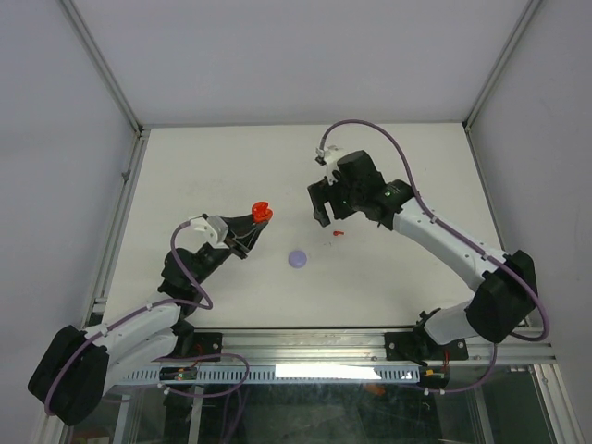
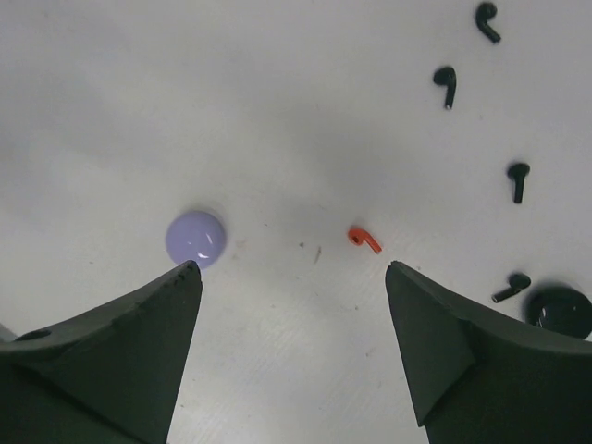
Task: Insert the wireless bluetooth earbuds into the charging case
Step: Pick up the earbud from the center of the board.
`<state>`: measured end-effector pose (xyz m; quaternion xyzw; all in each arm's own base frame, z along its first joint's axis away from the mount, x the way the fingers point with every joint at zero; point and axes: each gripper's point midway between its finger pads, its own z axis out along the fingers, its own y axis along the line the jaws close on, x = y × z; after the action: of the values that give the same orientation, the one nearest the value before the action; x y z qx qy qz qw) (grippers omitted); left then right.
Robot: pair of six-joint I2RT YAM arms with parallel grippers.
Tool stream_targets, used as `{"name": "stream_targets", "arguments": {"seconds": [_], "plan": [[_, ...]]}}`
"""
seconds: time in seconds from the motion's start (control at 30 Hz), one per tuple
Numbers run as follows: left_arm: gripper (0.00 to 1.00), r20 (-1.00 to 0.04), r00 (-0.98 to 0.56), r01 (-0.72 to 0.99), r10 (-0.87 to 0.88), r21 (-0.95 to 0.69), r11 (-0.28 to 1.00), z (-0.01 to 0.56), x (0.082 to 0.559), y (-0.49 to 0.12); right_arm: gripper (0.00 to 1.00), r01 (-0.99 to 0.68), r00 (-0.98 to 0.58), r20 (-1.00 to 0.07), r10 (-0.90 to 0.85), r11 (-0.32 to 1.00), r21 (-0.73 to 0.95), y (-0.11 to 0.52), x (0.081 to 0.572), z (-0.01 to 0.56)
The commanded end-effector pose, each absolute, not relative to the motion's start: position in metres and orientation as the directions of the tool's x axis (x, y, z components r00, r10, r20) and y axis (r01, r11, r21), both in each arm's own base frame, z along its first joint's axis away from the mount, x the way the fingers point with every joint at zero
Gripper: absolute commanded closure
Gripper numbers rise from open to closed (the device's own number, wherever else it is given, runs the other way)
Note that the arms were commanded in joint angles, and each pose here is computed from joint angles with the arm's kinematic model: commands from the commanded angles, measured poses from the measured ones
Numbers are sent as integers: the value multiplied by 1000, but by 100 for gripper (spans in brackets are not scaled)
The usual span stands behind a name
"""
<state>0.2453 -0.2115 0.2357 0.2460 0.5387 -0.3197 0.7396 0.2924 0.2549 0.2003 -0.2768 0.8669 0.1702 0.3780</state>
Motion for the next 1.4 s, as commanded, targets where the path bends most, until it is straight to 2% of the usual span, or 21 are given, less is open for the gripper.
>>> {"name": "stream_targets", "arguments": {"seconds": [0.0, 0.33, 0.5, 0.77, 1.0, 1.37], "plan": [[99, -961, 155, 731, -228, -44, 681, 230, 242, -208, 18, -587, -621, -653, -433, 809, 22, 229, 298, 156], [98, -970, 116, 731, -215, -63, 679, 222, 243, -210, 32, -599, -702, -468, -537, 801, -20, 223, 313, 81], [98, -971, 108, 732, -211, -65, 678, 221, 244, -211, 37, -620, -707, -392, -589, 782, -55, 219, 319, 61], [98, -976, 107, 731, -191, -53, 680, 217, 246, -211, 47, -666, -674, -371, -639, 743, -70, 222, 333, 50], [98, -978, 103, 733, -184, -50, 678, 215, 245, -212, 58, -688, -681, -281, -676, 722, -73, 213, 328, 38], [98, -978, 91, 745, -190, -60, 664, 213, 244, -215, 66, -708, -679, -234, -696, 705, -44, 212, 319, 27]]}}
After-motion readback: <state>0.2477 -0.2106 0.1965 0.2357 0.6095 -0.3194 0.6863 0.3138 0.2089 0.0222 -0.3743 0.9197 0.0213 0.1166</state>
